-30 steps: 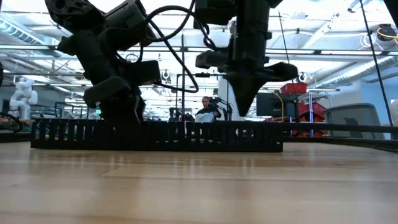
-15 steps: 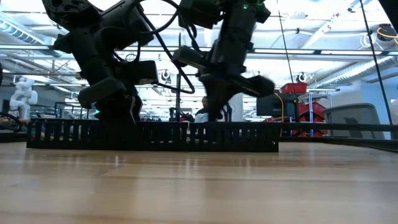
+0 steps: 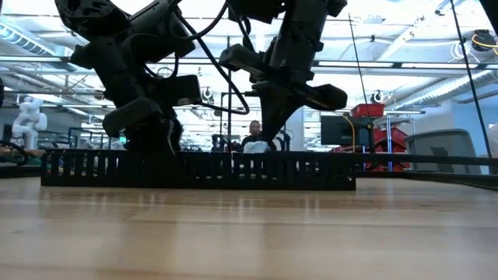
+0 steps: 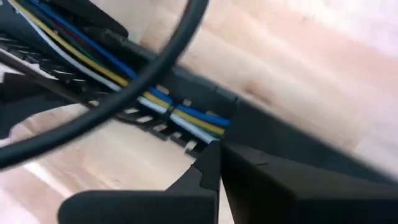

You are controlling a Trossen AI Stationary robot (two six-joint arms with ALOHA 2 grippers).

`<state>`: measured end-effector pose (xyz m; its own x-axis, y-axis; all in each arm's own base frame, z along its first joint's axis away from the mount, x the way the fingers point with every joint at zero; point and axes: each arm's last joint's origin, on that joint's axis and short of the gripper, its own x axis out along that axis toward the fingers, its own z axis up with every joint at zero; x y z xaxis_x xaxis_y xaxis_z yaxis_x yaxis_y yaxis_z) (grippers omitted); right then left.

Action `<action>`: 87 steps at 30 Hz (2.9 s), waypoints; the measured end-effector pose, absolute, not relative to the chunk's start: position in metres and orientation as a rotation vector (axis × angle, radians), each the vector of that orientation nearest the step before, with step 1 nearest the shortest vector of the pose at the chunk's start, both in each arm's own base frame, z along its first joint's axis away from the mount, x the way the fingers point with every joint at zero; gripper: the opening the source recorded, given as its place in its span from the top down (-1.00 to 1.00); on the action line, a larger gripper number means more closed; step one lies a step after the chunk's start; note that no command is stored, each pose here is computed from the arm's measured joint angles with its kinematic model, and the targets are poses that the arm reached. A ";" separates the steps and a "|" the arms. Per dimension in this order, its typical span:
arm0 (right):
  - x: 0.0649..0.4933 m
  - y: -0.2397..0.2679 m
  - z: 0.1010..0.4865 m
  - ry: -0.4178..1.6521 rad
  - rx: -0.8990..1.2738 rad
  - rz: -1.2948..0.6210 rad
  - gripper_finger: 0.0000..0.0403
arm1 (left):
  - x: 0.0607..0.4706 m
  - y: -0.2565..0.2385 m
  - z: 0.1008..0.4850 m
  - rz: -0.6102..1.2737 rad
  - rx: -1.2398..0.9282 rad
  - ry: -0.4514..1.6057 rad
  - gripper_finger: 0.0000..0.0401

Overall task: Ziptie cables
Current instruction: Close the black cable duct lid

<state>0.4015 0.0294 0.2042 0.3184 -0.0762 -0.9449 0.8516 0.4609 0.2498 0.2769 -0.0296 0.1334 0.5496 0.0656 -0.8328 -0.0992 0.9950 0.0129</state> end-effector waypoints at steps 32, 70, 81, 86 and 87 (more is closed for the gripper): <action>0.359 0.033 0.244 1.231 0.330 -0.677 -0.17 | 0.303 -0.020 0.186 0.084 -0.222 1.003 -0.77; 0.294 0.026 0.311 1.139 0.312 -0.876 -0.15 | 0.347 -0.038 0.132 0.154 -0.205 0.850 -0.77; 0.294 0.026 0.311 1.141 0.324 -0.876 -0.15 | 0.352 -0.036 0.124 0.229 -0.159 0.817 -0.72; 0.294 0.026 0.311 1.140 0.328 -0.877 -0.15 | 0.354 -0.036 0.126 0.232 -0.173 0.778 -0.58; 0.294 0.026 0.311 1.139 0.334 -0.880 -0.15 | 0.354 -0.036 0.126 0.231 -0.172 0.779 -0.56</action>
<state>0.2942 0.0262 0.3114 0.1397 -0.4351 -0.8895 0.7508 0.6322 -0.1913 0.3544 -0.0363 0.1263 0.6886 0.1425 -0.7110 -0.2691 0.9607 -0.0681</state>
